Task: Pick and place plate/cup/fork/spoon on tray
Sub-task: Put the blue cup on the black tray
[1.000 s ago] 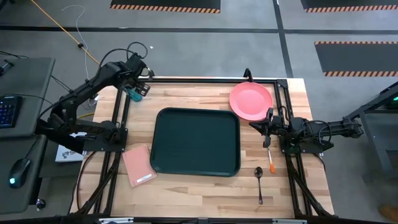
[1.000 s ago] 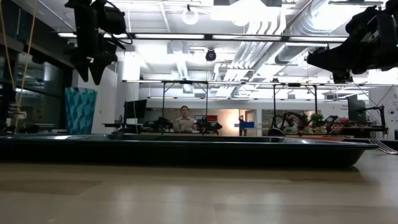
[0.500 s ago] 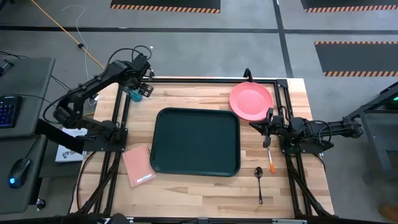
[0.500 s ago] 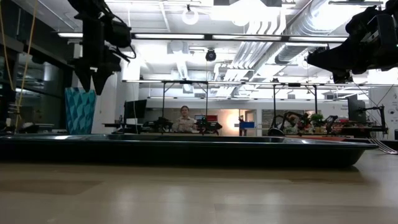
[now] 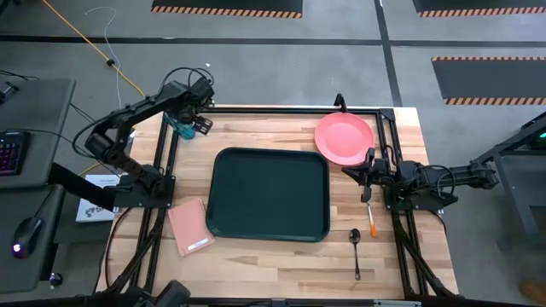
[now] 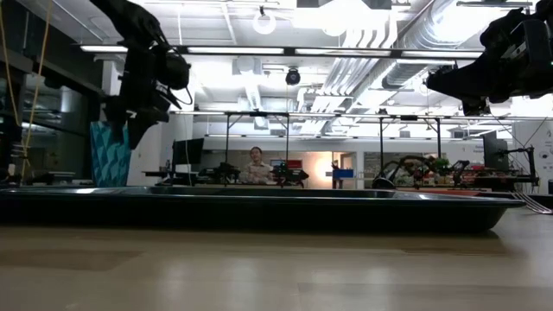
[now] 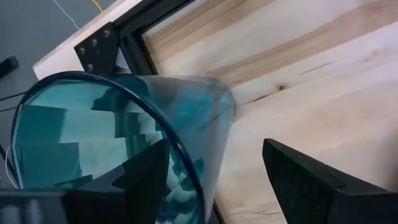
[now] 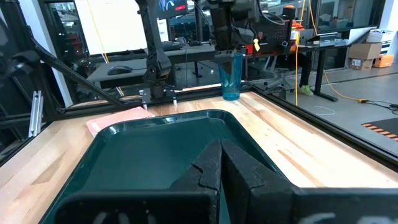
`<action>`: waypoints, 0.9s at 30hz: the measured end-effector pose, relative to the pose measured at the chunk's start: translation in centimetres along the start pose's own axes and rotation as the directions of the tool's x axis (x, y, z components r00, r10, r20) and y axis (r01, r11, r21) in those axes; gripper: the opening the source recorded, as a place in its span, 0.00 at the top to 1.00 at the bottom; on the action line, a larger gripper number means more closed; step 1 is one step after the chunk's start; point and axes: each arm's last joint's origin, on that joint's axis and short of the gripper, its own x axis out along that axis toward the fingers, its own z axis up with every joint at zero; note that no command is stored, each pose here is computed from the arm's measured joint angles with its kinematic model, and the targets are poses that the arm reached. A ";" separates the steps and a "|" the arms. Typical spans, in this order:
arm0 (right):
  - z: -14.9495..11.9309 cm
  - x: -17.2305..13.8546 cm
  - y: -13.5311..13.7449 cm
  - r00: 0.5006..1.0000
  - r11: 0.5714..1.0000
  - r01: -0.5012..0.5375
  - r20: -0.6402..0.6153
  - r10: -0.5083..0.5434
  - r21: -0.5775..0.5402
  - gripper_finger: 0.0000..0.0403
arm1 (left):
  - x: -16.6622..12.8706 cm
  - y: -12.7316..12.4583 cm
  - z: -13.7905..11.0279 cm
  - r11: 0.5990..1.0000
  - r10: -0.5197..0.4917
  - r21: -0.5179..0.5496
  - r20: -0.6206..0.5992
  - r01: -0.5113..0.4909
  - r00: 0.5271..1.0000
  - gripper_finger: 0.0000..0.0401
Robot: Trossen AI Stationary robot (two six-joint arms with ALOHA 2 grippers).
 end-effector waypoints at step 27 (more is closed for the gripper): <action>0.0 0.0 0.0 1.000 1.000 0.000 0.001 0.000 0.000 1.00 | -7.2 -0.1 -0.2 0.996 -0.075 0.070 0.173 0.063 0.982 0.99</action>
